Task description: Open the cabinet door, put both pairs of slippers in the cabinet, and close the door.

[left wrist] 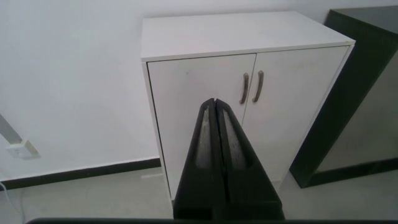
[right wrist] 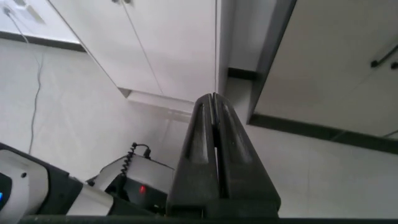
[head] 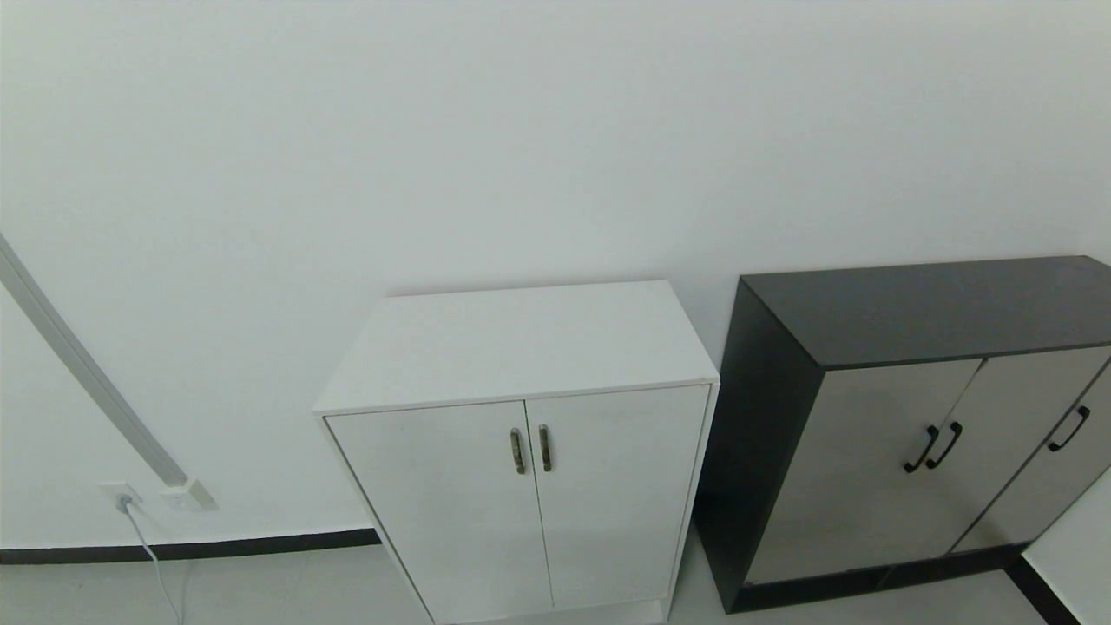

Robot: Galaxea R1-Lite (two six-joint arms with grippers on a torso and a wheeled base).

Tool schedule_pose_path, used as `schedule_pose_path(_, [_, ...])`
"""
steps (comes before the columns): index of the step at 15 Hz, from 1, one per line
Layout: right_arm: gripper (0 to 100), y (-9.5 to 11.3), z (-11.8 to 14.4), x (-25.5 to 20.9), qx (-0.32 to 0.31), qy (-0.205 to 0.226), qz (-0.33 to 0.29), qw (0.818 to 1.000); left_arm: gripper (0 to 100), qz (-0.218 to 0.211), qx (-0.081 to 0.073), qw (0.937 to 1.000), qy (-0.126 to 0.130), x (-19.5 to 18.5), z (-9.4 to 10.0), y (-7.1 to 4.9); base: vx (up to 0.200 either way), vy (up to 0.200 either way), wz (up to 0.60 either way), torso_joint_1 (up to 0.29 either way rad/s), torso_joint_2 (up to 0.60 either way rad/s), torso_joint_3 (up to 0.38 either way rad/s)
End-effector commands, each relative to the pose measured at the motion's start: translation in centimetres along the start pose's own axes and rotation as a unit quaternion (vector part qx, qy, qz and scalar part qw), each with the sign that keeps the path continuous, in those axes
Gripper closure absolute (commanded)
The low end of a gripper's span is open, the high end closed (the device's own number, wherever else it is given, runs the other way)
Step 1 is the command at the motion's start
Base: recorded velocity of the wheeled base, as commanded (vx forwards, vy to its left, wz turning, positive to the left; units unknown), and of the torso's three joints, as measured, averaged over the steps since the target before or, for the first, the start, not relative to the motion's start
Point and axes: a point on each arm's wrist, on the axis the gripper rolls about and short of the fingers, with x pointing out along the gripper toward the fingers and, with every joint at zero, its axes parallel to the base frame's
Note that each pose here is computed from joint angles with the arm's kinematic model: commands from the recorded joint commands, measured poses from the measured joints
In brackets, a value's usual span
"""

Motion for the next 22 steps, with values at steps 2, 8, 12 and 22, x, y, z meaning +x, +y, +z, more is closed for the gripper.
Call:
schedule_pose_path(2, [100,0.1,-0.1,-0.8,-0.009,-0.036,0.015,0.999,100,0.0,-0.001,1.0,0.001,0.0,0.0,0.0,0.0,0.0,0.0,0.0,0.0,0.0])
schedule_pose_path(8, [100,0.1,-0.6,-0.8,-0.025,-0.035,0.009,0.999,100,0.0,-0.001,1.0,0.001,0.0,0.0,0.0,0.0,0.0,0.0,0.0,0.0,0.0])
schedule_pose_path(12, [100,0.1,-0.7,-1.0,-0.003,-0.054,-0.085,0.995,100,0.0,-0.001,1.0,0.001,0.0,0.0,0.0,0.0,0.0,0.0,0.0,0.0,0.0])
schedule_pose_path(22, [100,0.9,-1.9,-2.9,-0.01,-0.199,-0.146,0.969,100,0.0,-0.001,1.0,0.001,0.0,0.0,0.0,0.0,0.0,0.0,0.0,0.0,0.0])
